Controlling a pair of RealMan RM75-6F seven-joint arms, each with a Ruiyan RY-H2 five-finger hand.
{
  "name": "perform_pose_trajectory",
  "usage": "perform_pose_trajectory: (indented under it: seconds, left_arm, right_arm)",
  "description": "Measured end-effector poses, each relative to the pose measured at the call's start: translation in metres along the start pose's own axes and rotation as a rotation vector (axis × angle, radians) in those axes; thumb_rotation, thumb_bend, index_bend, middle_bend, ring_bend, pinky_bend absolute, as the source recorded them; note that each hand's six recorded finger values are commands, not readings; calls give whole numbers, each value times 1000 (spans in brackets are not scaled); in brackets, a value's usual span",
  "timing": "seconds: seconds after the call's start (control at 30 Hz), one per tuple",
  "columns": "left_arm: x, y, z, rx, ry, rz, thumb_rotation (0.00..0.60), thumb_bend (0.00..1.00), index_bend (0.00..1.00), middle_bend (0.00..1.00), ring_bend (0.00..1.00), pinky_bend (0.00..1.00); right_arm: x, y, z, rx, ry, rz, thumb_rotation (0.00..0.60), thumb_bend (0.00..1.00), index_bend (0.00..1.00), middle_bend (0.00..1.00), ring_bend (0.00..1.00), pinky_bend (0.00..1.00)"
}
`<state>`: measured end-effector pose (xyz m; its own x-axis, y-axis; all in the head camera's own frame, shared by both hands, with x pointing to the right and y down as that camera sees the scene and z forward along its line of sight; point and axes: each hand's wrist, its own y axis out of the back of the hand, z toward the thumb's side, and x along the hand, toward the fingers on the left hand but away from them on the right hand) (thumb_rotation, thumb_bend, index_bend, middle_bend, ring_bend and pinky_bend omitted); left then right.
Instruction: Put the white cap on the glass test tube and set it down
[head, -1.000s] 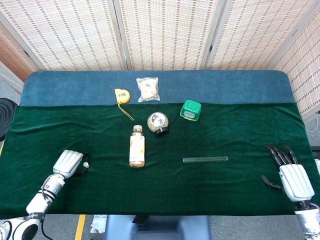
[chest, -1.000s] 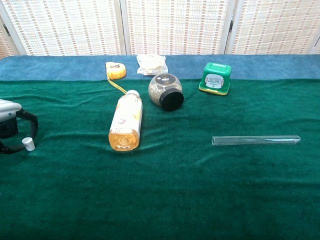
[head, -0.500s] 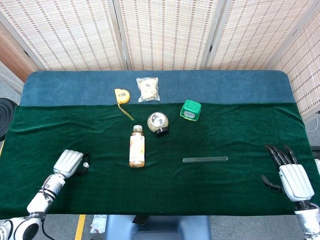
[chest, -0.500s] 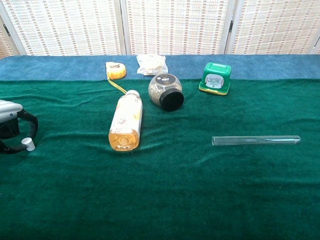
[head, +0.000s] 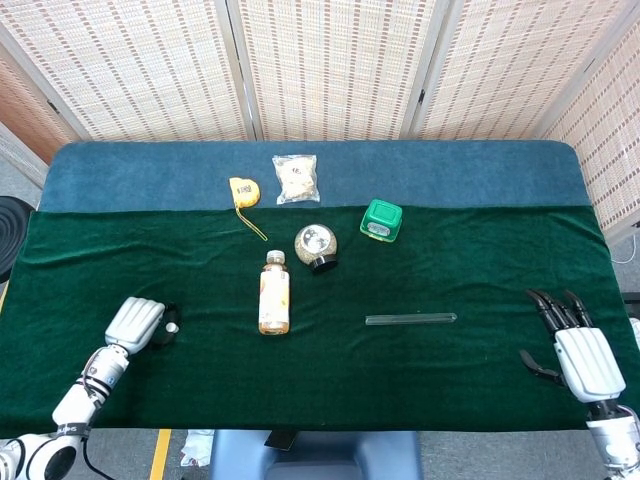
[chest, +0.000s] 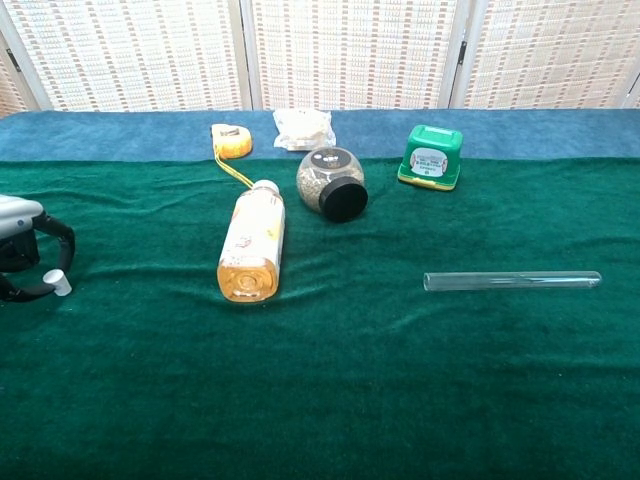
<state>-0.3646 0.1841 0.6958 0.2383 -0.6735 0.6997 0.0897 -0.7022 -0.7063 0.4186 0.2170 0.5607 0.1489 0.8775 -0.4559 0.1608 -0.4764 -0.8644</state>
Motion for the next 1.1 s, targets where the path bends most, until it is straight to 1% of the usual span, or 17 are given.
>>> perform_pose_trajectory:
  seconds: [0.13, 0.27, 0.37, 0.47, 0.5, 0.53, 0.57, 0.6, 0.63, 0.73, 0.83, 0.93, 1.1]
  left_arm:
    - [-5, 11, -4, -40, 2, 31, 600, 530, 608, 1000, 893, 835]
    - [-13, 23, -6, -75, -2, 70, 600, 531, 609, 1000, 893, 836]
    - [-20, 30, -4, -93, -13, 89, 600, 532, 608, 1000, 893, 836]
    - [-26, 33, 0, -98, -29, 95, 600, 531, 607, 1000, 893, 836]
    - [-28, 34, 1, -98, -34, 96, 600, 531, 607, 1000, 893, 836]
    - [-29, 34, 1, -98, -37, 96, 600, 531, 607, 1000, 893, 836]
    - [-30, 34, 2, -99, -38, 95, 600, 531, 607, 1000, 893, 836]
    - [-32, 34, 3, -98, -40, 93, 600, 531, 607, 1000, 893, 836]
    - [-33, 34, 3, -98, -40, 91, 600, 531, 607, 1000, 893, 836]
    - [-35, 32, 3, -95, -39, 85, 600, 531, 606, 1000, 893, 836]
    - [-36, 31, 3, -94, -36, 76, 600, 531, 606, 1000, 893, 836]
    - [-36, 29, 2, -93, -34, 69, 600, 531, 606, 1000, 893, 836]
    - [-35, 25, 0, -94, -29, 59, 600, 531, 606, 1000, 893, 836]
  right_arm:
    - [-4, -3, 5, 8, 15, 27, 600, 357, 90, 164, 184, 56]
    - [-12, -11, 15, 10, 39, 91, 600, 356, 90, 196, 208, 94]
    - [-25, -18, 28, 38, 77, 140, 600, 356, 94, 279, 288, 199]
    - [-37, -28, 40, 73, 111, 190, 600, 356, 99, 370, 404, 335]
    - [-43, -32, 45, 88, 123, 210, 600, 356, 107, 413, 472, 414]
    - [-47, -35, 49, 100, 132, 224, 600, 357, 126, 477, 566, 519]
    - [-52, -39, 53, 111, 143, 235, 600, 356, 142, 518, 618, 573]
    - [-59, -43, 60, 120, 156, 247, 600, 356, 169, 588, 701, 657]
    - [-64, -47, 65, 123, 166, 255, 600, 356, 195, 645, 758, 717]
    - [-78, -59, 81, 124, 195, 269, 600, 356, 275, 769, 877, 851]
    - [-89, -72, 91, 121, 205, 283, 600, 356, 331, 845, 962, 948]
    - [-100, -84, 99, 113, 202, 297, 600, 357, 363, 884, 999, 996]
    - [-117, -104, 105, 105, 185, 325, 600, 356, 377, 893, 1000, 1000]
